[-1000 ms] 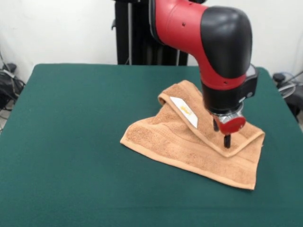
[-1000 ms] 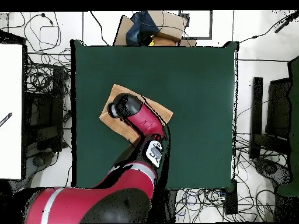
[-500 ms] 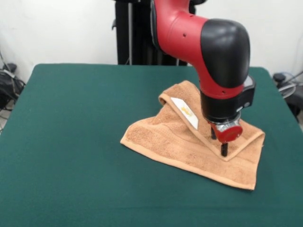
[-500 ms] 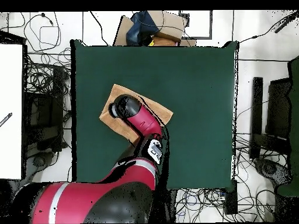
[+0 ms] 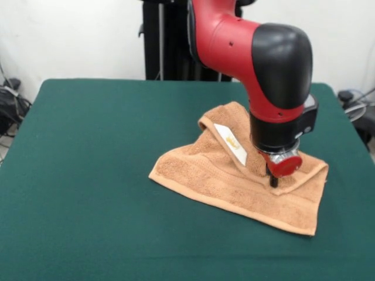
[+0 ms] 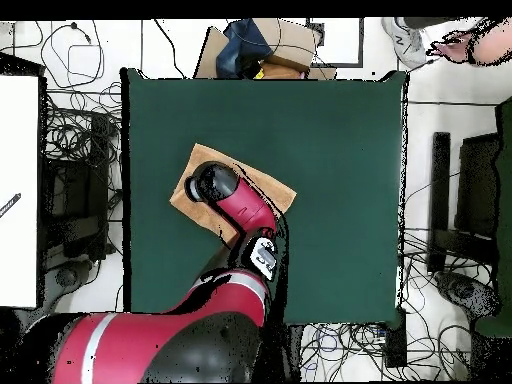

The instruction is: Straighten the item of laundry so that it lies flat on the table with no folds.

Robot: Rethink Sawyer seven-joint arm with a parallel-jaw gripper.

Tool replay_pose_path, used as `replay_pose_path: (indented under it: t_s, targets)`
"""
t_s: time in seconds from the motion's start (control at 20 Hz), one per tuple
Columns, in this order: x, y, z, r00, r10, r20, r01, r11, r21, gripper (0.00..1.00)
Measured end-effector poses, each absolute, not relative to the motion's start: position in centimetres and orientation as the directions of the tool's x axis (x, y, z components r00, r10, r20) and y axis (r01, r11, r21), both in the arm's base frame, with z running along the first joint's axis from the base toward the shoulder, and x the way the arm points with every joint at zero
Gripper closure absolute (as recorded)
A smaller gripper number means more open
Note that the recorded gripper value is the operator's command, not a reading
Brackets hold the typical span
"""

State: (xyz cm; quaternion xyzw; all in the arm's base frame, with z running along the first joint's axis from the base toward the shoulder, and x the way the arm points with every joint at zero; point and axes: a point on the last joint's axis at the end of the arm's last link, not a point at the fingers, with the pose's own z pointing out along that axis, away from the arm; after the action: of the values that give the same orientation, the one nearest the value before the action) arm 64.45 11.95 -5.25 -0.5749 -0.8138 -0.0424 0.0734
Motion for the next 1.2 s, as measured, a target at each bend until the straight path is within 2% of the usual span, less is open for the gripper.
replay_pose_path:
  t_s: [0.75,1.2]
  targets:
    - [64.46,11.98,-5.21,-0.33,0.928,0.171,0.941,0.338,-0.017,1.0]
    - [64.46,12.48,-4.66,-0.336,0.915,0.221,0.935,0.352,-0.037,1.0]
